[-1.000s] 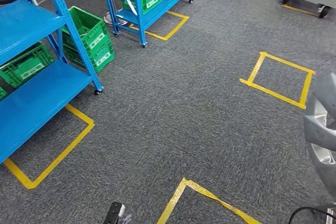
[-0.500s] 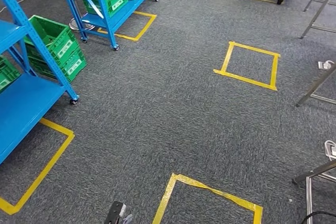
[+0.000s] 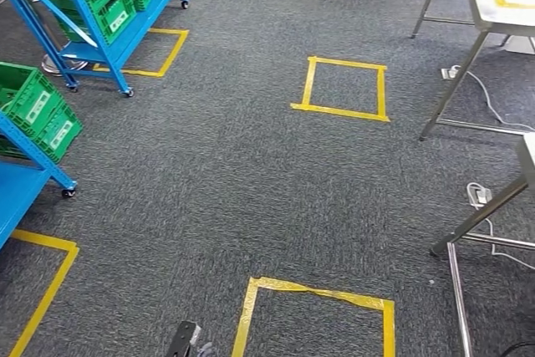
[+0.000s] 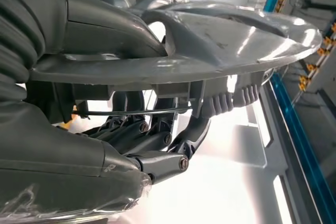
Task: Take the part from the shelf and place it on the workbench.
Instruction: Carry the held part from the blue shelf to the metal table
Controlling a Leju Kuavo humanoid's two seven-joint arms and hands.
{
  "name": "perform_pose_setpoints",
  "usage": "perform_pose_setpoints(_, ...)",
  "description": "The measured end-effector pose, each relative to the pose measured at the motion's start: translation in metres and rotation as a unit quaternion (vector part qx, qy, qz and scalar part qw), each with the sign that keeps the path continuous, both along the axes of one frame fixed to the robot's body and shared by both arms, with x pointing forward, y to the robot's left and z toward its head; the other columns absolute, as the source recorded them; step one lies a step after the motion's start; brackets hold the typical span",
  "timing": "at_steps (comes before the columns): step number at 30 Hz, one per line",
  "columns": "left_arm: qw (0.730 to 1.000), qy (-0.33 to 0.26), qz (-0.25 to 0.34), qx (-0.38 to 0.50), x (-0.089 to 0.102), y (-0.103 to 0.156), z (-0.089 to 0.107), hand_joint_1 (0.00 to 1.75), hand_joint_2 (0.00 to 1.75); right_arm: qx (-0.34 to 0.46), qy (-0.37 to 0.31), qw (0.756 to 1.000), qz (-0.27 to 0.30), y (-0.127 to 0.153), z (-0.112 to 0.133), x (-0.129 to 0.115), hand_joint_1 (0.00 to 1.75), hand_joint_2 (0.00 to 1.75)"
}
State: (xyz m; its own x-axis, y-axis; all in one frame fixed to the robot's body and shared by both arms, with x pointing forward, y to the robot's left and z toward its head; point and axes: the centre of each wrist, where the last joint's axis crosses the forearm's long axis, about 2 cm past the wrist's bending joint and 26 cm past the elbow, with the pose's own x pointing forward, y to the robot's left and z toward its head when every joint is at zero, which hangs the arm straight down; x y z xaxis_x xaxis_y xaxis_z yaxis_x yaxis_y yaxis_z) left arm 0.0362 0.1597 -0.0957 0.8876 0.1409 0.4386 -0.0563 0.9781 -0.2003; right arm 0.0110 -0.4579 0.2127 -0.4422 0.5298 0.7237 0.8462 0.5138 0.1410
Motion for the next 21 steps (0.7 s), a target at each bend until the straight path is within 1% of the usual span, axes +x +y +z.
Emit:
perform_pose_setpoints(8,1.0,0.005,0.001,-0.007,0.0,-0.002,0.0,0.0,1.75,-0.002,-0.008,1.0,-0.029,0.0,-0.001,-0.003,1.75,1.75)
perform_pose_setpoints(14,1.0,-0.016,0.004,-0.019,-0.001,-0.002,0.0,0.0,1.75,0.004,-0.016,0.997,-0.071,-0.001,-0.004,-0.007,1.75,1.75)
perform_pose_setpoints(21,1.0,-0.02,0.004,-0.02,0.001,-0.002,0.001,0.0,1.75,0.018,-0.032,0.994,-0.105,0.0,-0.008,-0.01,1.75,1.75)
